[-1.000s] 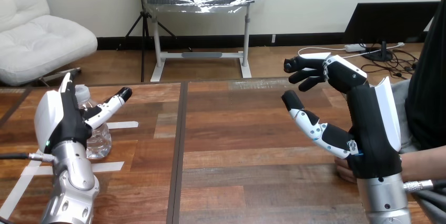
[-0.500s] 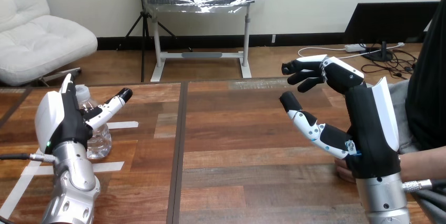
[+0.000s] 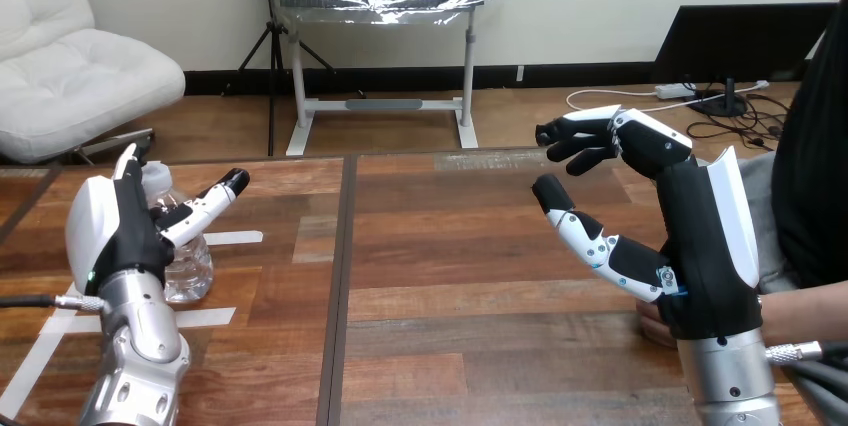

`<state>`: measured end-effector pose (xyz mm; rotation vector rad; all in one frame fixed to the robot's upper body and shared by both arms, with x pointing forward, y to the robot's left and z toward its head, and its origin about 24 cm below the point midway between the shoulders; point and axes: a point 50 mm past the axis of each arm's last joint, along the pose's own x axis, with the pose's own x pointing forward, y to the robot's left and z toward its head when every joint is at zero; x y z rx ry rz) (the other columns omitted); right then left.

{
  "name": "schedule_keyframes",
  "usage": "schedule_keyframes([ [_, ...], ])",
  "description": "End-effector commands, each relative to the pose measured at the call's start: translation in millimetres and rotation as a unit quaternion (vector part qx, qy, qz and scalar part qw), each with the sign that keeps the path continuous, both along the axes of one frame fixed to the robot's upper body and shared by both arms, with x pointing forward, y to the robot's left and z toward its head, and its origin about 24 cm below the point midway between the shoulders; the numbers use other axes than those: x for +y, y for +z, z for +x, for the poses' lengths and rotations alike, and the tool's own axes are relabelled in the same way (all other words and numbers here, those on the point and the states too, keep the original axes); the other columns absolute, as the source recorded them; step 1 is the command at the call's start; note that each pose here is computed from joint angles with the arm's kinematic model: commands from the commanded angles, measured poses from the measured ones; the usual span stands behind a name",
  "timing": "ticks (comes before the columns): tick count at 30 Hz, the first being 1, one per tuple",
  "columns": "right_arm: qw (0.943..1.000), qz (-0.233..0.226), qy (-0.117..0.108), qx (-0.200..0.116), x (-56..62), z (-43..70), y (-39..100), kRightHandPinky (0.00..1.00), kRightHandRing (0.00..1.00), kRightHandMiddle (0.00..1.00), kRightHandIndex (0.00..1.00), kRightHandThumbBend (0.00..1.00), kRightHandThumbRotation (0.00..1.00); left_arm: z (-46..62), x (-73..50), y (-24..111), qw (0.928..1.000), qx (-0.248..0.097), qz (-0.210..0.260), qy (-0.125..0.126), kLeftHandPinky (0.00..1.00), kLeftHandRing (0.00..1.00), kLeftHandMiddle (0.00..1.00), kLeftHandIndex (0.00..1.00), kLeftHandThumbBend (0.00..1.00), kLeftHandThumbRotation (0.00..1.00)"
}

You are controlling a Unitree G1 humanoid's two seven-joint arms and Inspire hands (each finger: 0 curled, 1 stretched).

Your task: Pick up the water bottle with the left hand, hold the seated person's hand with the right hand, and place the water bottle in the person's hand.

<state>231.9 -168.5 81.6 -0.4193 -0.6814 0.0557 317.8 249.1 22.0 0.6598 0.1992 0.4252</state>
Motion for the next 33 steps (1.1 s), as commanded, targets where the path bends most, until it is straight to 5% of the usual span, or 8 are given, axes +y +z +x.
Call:
schedule_keyframes([
  [1,0.9989,-0.007,0.007,-0.046,0.5,8.3,20.8,0.48,0.57,0.62,0.58,0.46,0.04,17.6,-0.8,27.8,0.9989,-0.045,0.000,-0.009,0.76,0.84,0.89,0.89,0.84,0.55],
  [33,0.9988,-0.012,0.003,-0.048,-1.2,6.8,19.7,0.48,0.57,0.62,0.58,0.47,0.03,15.1,-6.9,24.5,0.9980,-0.048,-0.035,-0.021,0.74,0.82,0.86,0.87,0.83,0.53],
])
